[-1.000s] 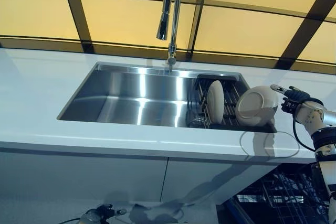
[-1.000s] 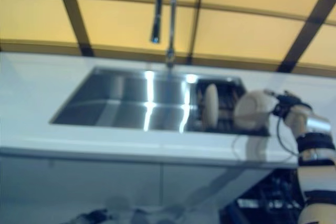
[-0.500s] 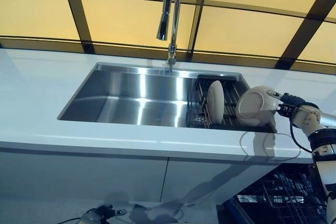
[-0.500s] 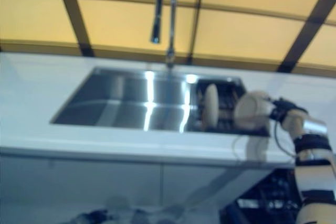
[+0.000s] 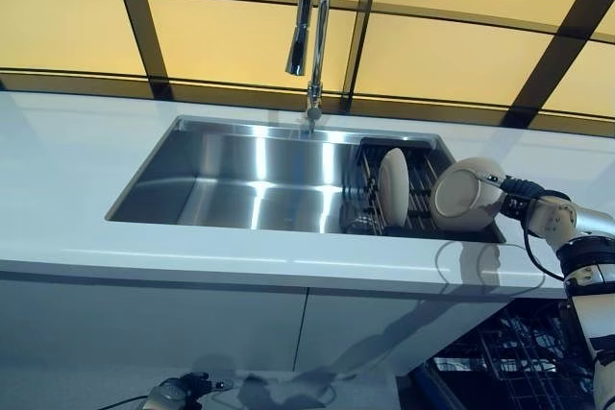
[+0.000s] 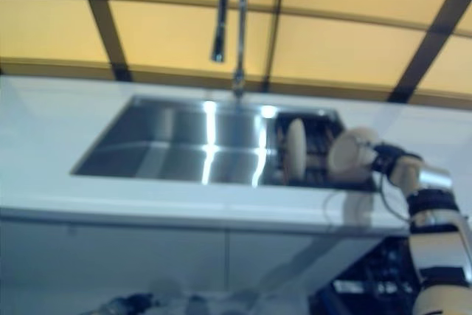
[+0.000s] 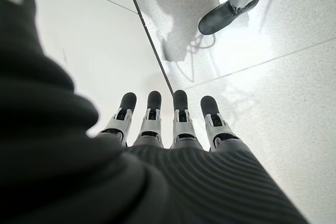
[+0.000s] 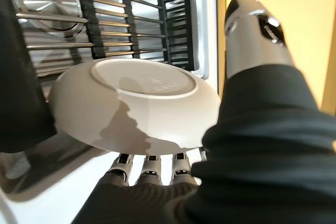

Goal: Take plates into dishwasher

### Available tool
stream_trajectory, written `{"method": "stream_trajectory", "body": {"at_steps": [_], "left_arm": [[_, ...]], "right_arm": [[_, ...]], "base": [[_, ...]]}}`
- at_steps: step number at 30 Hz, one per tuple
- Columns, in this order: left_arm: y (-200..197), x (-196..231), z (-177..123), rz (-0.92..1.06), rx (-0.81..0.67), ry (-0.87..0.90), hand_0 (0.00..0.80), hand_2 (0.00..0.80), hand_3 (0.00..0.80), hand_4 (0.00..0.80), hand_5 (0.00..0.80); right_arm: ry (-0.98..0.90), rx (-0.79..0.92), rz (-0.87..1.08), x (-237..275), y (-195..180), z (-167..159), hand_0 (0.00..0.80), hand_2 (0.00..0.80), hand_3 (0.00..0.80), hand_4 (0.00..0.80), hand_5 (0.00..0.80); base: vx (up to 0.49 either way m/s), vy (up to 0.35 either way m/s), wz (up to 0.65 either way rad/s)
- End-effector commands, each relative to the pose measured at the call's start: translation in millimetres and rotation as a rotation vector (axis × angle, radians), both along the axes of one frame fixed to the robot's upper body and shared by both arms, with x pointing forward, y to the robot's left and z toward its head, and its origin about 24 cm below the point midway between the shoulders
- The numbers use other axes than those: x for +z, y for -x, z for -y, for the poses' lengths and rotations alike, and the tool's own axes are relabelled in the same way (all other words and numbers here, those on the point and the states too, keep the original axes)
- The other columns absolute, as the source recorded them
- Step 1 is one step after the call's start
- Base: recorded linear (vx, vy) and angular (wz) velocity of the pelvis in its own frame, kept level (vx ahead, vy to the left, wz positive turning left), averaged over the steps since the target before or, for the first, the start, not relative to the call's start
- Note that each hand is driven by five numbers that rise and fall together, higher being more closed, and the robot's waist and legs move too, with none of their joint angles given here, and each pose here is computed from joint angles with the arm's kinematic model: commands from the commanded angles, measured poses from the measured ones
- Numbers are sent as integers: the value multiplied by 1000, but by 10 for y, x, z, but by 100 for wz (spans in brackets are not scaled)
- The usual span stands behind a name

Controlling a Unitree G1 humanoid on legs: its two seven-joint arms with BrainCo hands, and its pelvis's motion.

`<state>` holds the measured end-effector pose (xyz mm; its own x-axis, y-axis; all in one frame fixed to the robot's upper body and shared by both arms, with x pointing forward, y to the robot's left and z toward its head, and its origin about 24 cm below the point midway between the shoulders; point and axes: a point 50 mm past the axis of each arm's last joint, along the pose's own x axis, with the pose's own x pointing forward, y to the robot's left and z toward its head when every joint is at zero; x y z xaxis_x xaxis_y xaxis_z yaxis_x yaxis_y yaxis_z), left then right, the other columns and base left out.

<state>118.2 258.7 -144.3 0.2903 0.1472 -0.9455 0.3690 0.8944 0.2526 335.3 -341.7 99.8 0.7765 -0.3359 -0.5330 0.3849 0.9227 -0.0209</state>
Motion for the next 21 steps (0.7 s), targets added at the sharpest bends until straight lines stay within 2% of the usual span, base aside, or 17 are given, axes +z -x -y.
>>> {"method": "stream_trajectory", "body": {"at_steps": [1, 12, 21], "left_arm": [[-365, 109, 6, 43, -80, -23, 0, 0, 0, 0, 0], [-444, 141, 11, 44, -84, -18, 0, 0, 0, 0, 0], [-513, 165, 32, 48, -89, -11, 0, 0, 0, 0, 0]], "right_arm": [[50, -7, 96, 384, -156, 13, 0, 0, 0, 0, 0], [60, -19, 39, 268, -167, -51, 0, 0, 0, 0, 0], [158, -51, -25, 250, -184, -66, 0, 0, 0, 0, 0]], "base": [[0, 0, 0], [0, 0, 0], [0, 0, 0]]}}
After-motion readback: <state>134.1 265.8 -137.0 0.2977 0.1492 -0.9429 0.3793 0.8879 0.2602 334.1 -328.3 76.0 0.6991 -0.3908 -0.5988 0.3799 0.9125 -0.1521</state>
